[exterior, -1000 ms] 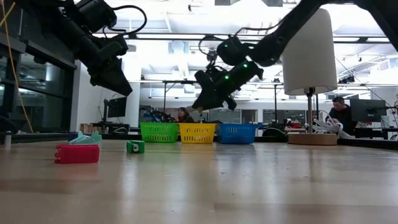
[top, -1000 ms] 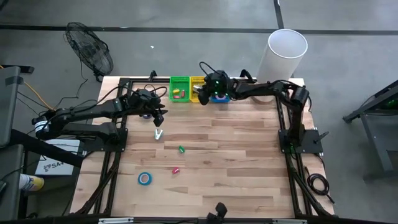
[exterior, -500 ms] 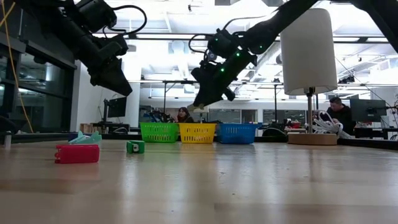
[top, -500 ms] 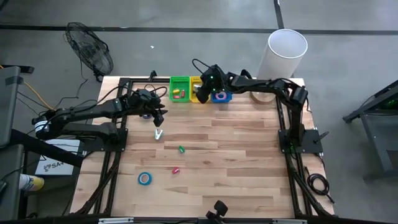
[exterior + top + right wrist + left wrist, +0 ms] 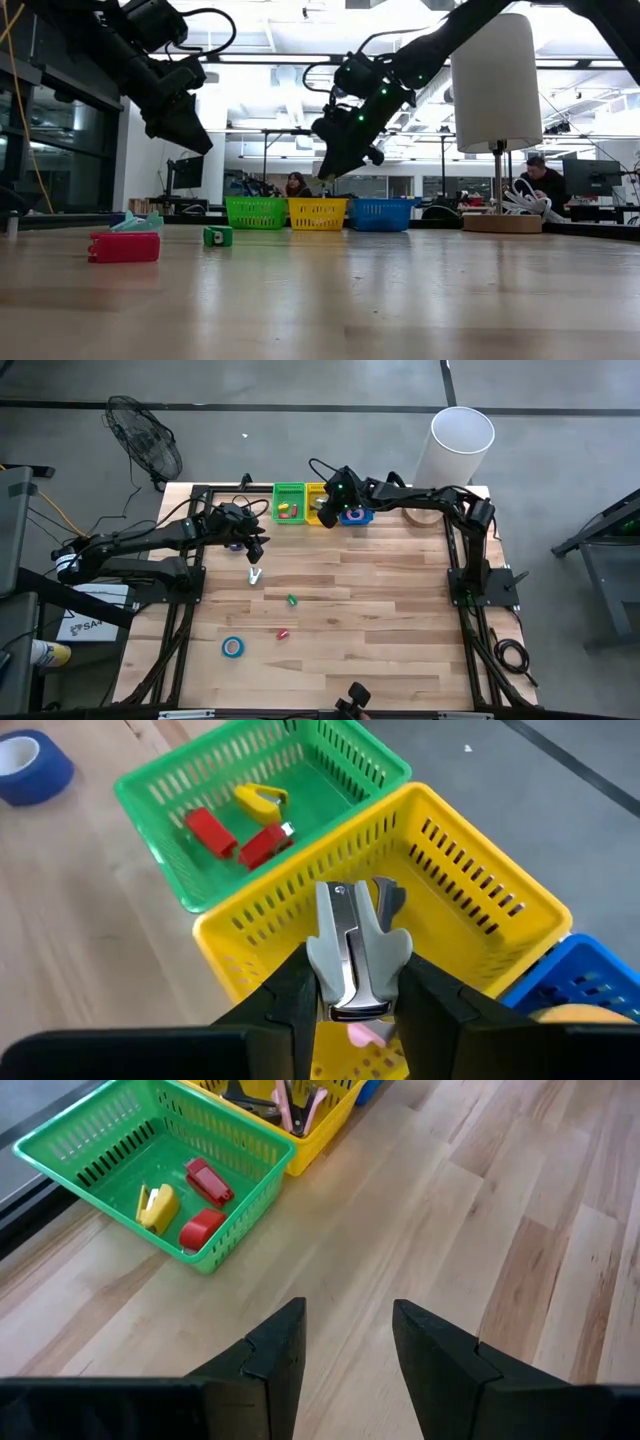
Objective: Pick and place Stapler, Stapler remover, tape
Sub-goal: Put the gray staple remover into the yellow bin, then put the blue staple remover into the yellow bin
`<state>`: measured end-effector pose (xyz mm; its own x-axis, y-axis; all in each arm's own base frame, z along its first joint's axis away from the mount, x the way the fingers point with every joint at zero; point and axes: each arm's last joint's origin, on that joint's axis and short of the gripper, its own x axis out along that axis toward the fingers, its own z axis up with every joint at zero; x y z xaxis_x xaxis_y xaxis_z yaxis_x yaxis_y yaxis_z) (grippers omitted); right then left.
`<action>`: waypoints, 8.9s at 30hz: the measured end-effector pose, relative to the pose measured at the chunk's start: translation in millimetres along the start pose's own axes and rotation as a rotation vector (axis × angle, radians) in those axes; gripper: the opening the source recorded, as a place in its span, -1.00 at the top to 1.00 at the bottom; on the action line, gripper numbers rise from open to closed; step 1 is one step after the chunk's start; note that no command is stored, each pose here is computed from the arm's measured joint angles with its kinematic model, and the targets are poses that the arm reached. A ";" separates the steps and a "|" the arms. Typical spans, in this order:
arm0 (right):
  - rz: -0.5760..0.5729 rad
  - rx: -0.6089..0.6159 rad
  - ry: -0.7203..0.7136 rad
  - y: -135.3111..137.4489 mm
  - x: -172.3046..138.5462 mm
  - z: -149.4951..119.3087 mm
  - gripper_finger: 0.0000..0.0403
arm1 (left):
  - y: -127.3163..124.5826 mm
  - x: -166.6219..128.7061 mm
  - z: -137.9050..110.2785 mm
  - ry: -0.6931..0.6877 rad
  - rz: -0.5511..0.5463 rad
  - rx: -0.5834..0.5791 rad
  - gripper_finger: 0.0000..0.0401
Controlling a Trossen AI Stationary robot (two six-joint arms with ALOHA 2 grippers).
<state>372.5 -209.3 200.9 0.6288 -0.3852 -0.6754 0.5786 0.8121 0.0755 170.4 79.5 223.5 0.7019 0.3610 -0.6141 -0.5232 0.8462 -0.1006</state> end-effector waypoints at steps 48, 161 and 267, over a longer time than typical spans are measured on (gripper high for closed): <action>0.014 0.004 0.031 -0.5 20.3 -11.5 -0.19 | 0.1 0.0 -0.6 0.006 0.003 0.000 0.25; 0.034 -0.023 -0.288 62.5 -184.5 -254.9 -0.45 | -28.7 -14.6 -49.9 0.409 0.167 -0.495 0.25; 0.045 0.005 -0.286 62.9 -184.2 -254.8 -0.45 | 8.6 190.7 115.9 0.170 0.162 -0.071 0.50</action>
<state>160.8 24.4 143.2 0.7746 -0.4576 -0.4367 0.5491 0.8291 0.1052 355.7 201.0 196.2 0.5176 0.4133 -0.7491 -0.6589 0.7511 -0.0409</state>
